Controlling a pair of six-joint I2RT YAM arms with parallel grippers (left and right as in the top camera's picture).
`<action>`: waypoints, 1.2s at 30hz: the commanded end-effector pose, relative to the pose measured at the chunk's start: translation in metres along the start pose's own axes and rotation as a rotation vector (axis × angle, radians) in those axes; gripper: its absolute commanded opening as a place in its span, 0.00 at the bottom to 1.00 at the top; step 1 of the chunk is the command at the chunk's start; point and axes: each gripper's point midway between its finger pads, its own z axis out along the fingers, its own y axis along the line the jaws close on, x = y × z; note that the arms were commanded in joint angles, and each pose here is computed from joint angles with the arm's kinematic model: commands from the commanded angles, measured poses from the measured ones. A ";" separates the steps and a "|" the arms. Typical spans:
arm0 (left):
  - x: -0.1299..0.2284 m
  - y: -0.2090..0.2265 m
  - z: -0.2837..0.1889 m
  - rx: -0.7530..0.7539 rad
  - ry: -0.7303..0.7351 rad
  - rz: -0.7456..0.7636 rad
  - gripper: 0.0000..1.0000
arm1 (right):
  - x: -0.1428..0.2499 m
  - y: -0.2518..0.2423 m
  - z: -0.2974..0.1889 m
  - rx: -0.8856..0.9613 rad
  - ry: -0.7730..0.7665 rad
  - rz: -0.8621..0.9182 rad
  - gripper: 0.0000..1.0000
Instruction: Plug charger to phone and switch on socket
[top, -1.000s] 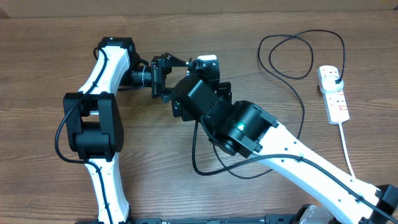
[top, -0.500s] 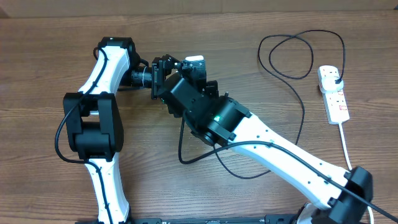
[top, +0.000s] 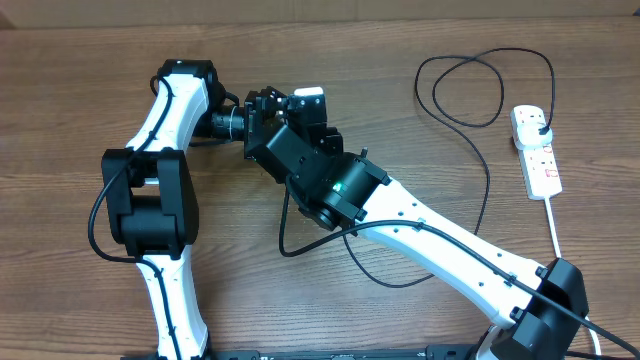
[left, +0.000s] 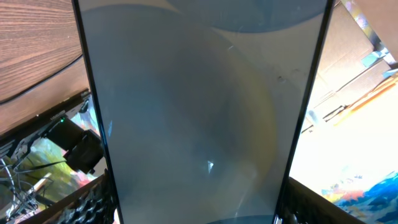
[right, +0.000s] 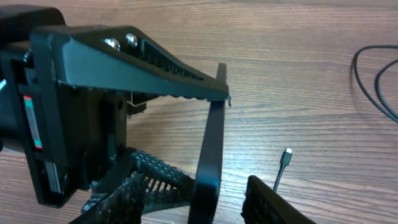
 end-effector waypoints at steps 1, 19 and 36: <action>0.000 -0.010 -0.002 0.031 0.001 0.052 0.80 | -0.005 0.003 -0.005 -0.032 0.008 0.014 0.50; -0.002 -0.010 -0.002 0.029 -0.001 0.073 0.80 | -0.005 0.002 -0.005 -0.031 0.012 0.045 0.33; -0.002 -0.012 -0.002 0.039 0.001 0.058 0.80 | -0.002 0.003 -0.001 -0.025 0.019 0.054 0.24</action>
